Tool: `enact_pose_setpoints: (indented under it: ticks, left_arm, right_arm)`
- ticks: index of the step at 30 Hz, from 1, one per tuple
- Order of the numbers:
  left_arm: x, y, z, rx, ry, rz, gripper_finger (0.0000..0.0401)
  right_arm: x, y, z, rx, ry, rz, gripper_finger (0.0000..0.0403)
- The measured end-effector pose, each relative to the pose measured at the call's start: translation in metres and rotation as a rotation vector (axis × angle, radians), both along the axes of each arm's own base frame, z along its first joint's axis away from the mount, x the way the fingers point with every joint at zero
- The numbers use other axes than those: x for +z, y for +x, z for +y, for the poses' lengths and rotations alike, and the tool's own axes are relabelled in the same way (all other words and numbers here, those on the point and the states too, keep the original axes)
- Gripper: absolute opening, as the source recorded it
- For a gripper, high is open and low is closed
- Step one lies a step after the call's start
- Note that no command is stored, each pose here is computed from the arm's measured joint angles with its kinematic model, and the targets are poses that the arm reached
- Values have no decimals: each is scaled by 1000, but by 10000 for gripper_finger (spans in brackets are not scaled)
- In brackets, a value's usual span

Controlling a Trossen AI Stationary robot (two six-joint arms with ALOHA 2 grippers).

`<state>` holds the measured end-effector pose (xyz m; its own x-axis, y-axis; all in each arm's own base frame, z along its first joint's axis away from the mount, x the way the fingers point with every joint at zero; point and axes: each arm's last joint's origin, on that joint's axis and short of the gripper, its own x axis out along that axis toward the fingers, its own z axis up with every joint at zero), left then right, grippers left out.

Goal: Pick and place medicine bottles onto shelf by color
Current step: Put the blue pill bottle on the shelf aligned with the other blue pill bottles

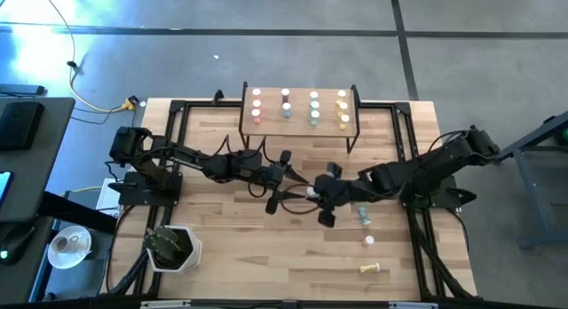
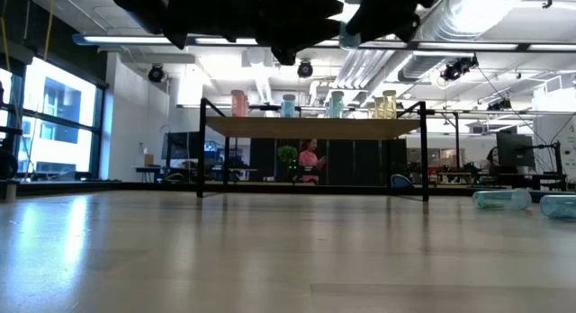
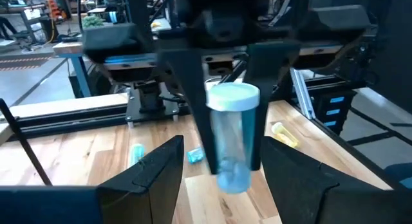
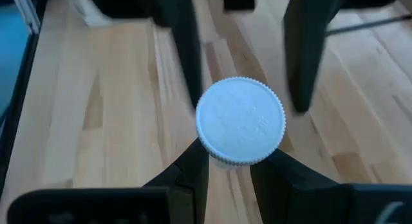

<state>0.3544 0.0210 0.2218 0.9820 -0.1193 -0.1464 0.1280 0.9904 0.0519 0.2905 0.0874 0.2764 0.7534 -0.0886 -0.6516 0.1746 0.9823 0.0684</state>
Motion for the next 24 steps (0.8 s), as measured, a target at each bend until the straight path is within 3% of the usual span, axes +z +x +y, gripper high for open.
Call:
enact_pose_setpoints:
  ticks: [7,24]
  left_arm:
    - [1,0,1,50,9,-9,197]
    - [4,1,1,49,-34,-40,197]
  right_arm:
    - [1,5,-14,-25,-5,-8,83]
    - [6,11,-18,53,19,-58,83]
